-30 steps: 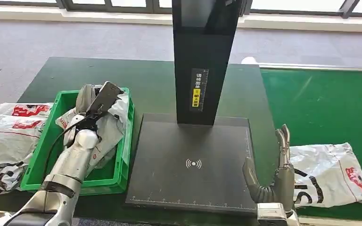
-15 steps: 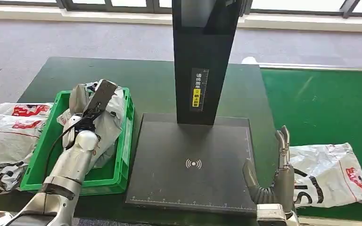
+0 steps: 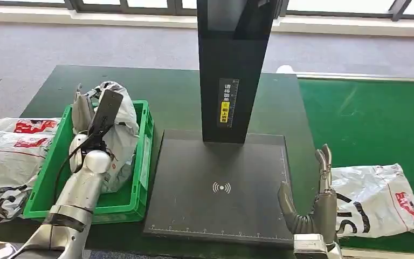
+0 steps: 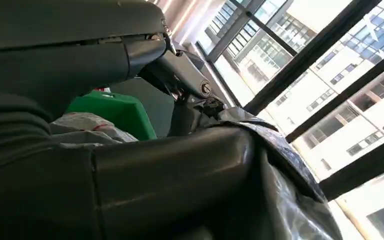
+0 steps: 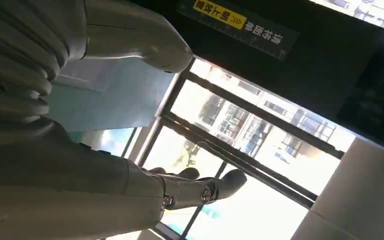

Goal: Moved the parcel from conveyor to table for the left to box.

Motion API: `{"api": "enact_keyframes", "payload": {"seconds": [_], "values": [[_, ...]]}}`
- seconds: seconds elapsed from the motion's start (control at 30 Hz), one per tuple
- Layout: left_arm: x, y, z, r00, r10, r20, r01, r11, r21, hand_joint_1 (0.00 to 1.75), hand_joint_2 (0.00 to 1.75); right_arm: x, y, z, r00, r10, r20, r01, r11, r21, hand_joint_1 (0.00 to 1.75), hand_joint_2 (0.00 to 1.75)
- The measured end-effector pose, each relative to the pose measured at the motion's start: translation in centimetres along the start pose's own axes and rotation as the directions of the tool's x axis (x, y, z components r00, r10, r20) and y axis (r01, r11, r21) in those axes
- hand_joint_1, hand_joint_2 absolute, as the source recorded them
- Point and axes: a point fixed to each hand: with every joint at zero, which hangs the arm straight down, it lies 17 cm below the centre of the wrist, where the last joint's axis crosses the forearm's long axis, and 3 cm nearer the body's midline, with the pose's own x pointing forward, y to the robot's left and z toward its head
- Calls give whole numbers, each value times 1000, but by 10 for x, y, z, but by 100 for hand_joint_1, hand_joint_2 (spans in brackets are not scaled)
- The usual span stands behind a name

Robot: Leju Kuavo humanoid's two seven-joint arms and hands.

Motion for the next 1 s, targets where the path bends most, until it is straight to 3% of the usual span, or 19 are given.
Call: {"api": "enact_keyframes", "payload": {"seconds": [0.57, 1.0], "values": [[0, 2, 0, 1000, -14, -15, 14, 1000, 22, 0, 0, 6, -6, 1, 1000, 17, 5, -17, 1000, -18, 0, 175], [-4, 2, 7, 993, -111, -28, 112, 993, 33, 0, 0, 11, -3, 1, 1000, 20, 4, -20, 1000, -10, 0, 175]]}}
